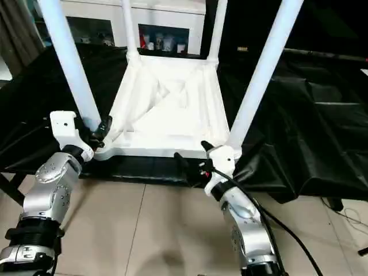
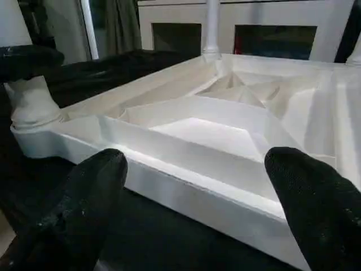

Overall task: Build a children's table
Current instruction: Flip table

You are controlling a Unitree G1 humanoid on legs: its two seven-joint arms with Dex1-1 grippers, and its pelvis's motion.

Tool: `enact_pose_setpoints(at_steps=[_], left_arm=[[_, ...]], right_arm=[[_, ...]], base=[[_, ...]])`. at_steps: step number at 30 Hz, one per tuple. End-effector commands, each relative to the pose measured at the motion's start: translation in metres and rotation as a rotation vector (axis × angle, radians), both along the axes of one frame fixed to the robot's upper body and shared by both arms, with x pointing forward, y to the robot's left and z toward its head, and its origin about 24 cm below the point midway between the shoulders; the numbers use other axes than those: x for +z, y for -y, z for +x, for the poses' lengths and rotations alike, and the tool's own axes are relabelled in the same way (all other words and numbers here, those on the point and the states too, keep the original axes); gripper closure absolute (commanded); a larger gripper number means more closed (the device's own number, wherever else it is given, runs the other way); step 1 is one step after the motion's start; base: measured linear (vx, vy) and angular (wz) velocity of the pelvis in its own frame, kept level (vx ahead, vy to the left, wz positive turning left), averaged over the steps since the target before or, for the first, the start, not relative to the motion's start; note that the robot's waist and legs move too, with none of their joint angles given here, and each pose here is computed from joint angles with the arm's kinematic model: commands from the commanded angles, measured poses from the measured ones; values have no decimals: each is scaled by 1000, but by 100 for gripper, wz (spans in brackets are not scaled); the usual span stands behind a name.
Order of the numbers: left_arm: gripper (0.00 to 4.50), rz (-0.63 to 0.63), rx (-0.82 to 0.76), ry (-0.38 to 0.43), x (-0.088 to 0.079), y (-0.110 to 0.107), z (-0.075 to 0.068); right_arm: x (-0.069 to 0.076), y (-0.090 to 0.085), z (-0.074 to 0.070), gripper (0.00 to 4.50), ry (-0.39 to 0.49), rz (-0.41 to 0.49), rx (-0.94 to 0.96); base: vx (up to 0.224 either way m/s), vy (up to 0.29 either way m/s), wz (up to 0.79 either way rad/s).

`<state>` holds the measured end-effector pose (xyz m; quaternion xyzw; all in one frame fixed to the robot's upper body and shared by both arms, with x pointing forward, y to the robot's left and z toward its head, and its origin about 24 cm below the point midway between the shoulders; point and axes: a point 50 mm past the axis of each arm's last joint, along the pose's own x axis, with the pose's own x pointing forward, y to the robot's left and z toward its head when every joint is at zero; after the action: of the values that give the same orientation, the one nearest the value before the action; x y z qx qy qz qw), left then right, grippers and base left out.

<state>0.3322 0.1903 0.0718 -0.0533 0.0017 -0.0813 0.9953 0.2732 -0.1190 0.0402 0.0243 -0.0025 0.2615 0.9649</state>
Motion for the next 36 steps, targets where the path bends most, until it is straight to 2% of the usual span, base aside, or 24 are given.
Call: enact_pose_setpoints(at_steps=[1, 8, 9, 10, 11, 12, 13, 16, 18, 21, 22, 24, 25, 29, 33, 36], left_arm=[[209, 0, -24, -6, 1, 4, 3], [229, -30, 6, -27, -2, 5, 3], [230, -98, 19, -33, -2, 9, 3], [231, -113, 21, -35, -2, 9, 3], [232, -207, 40, -45, -2, 15, 3], [232, -207, 40, -45, -2, 15, 3], [232, -258, 50, -51, -2, 18, 3], [232, -367, 50, -64, -3, 30, 4], [231, -433, 35, -87, -4, 41, 4], [231, -470, 28, -95, -4, 47, 4], [231, -530, 20, -103, -2, 55, 3], [231, -534, 11, -102, 0, 60, 2], [231, -534, 11, -102, 0, 60, 2], [233, -511, 10, -95, 2, 63, 0], [233, -515, 23, -86, 3, 61, 0], [233, -499, 19, -88, 4, 60, -1]], right_arm=[[2, 1, 3, 16, 10, 1, -8], [0, 2, 3, 16, 6, -1, -36], [0, 3, 3, 16, 3, 4, -45], [0, 3, 3, 16, 2, 6, -47], [0, 3, 3, 16, -4, 17, -49], [0, 3, 3, 16, -4, 17, -49], [-1, 3, 2, 16, -7, 23, -49], [-1, 0, 0, 0, -24, 78, -31], [2, -1, 1, 0, -47, 173, -50], [1, -1, 1, 0, -59, 189, -59], [0, 1, 5, 0, -85, 212, -91], [2, 0, 8, 0, -96, 270, -107], [2, 0, 8, 0, -96, 271, -107], [9, -3, 28, 0, -148, 469, -144], [13, -6, 38, 0, -156, 548, -153], [20, -13, 51, 0, -167, 601, -147]], base=[[0, 0, 0], [0, 0, 0], [0, 0, 0], [0, 0, 0], [0, 0, 0], [0, 0, 0], [0, 0, 0], [0, 0, 0], [0, 0, 0], [0, 0, 0], [0, 0, 0], [0, 0, 0], [0, 0, 0], [0, 0, 0], [0, 0, 0], [0, 0, 0]])
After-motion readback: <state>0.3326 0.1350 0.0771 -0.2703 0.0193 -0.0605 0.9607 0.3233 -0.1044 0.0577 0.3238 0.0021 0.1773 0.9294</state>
